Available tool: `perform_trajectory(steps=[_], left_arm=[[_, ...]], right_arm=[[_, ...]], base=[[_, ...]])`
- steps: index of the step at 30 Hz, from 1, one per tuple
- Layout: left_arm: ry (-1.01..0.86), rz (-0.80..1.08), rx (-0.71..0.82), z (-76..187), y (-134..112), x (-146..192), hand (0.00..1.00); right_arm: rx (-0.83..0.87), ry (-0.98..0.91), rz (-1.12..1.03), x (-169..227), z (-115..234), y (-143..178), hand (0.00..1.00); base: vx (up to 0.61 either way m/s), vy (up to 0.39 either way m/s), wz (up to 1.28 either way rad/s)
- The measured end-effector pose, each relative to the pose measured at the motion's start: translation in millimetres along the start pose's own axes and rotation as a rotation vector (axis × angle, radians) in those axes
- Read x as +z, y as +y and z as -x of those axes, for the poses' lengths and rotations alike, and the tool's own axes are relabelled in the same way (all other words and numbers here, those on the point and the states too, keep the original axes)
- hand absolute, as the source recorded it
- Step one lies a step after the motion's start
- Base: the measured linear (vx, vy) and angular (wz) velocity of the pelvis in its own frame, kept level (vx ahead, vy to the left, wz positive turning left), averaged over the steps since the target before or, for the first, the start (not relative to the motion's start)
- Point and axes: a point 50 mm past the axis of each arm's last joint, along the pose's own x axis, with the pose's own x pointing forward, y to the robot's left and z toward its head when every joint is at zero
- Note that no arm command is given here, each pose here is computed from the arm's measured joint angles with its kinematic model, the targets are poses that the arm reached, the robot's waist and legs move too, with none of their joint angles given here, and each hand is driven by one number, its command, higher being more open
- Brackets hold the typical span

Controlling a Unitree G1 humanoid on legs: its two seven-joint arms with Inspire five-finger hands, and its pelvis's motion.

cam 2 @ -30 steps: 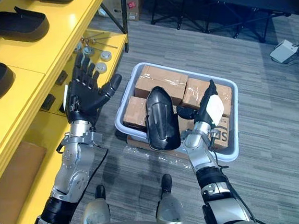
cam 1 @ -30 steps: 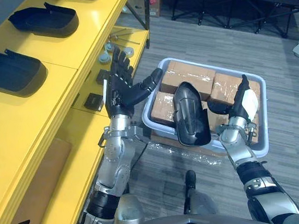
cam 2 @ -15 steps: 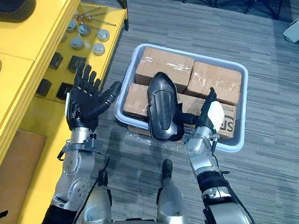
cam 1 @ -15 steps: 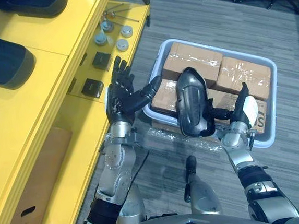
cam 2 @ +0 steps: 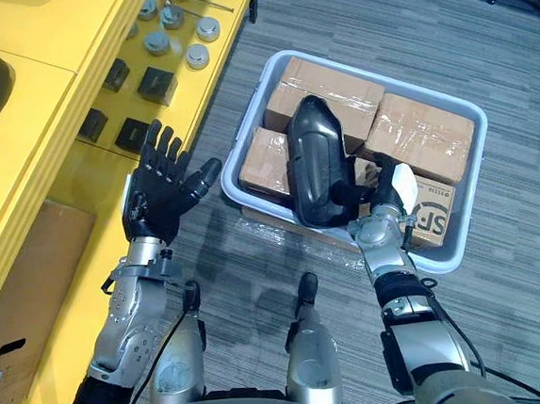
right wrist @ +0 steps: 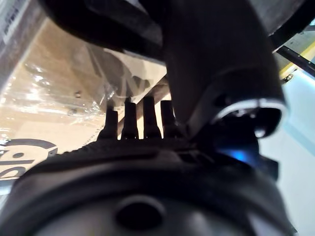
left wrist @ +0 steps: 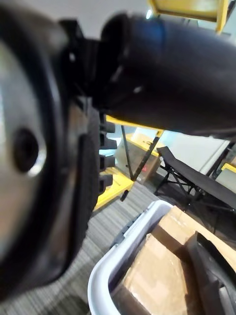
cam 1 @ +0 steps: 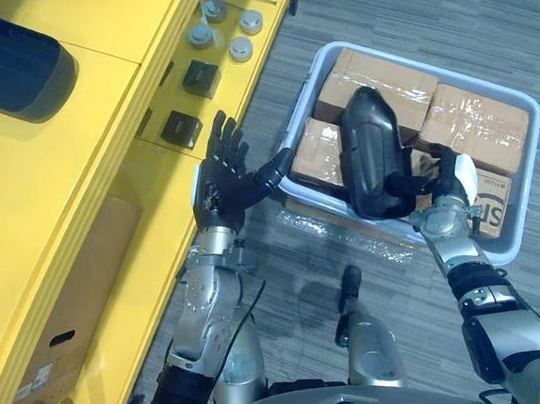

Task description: Walk over and take three plastic housings, then place them on the shelf

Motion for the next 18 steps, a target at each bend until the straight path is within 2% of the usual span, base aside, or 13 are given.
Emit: perform_trajectory(steps=[4,7,12,18], left_arm=[[0.015,0.038,0.019,2,3,-2,1.00],[0.038,0.060,0.051,7,10,-5,1.00],[0.050,0.080,0.091,13,18,-6,1.00],[0.091,0.101,0.090,22,23,-8,1.00]], right_arm=[[-0.072,0.028,0.138,-3,-14,-24,0.00],[-0.069,0.070,0.172,-6,-13,-22,0.00],[-0.052,0.018,0.190,-3,-7,-16,0.00],[-0.076,0.048,0.191,-21,10,-9,0.00]], base=[[-0.02,0.004,0.10],[0.01,-0.004,0.09],[0.00,0.001,0.01],[-0.01,-0.001,0.01]])
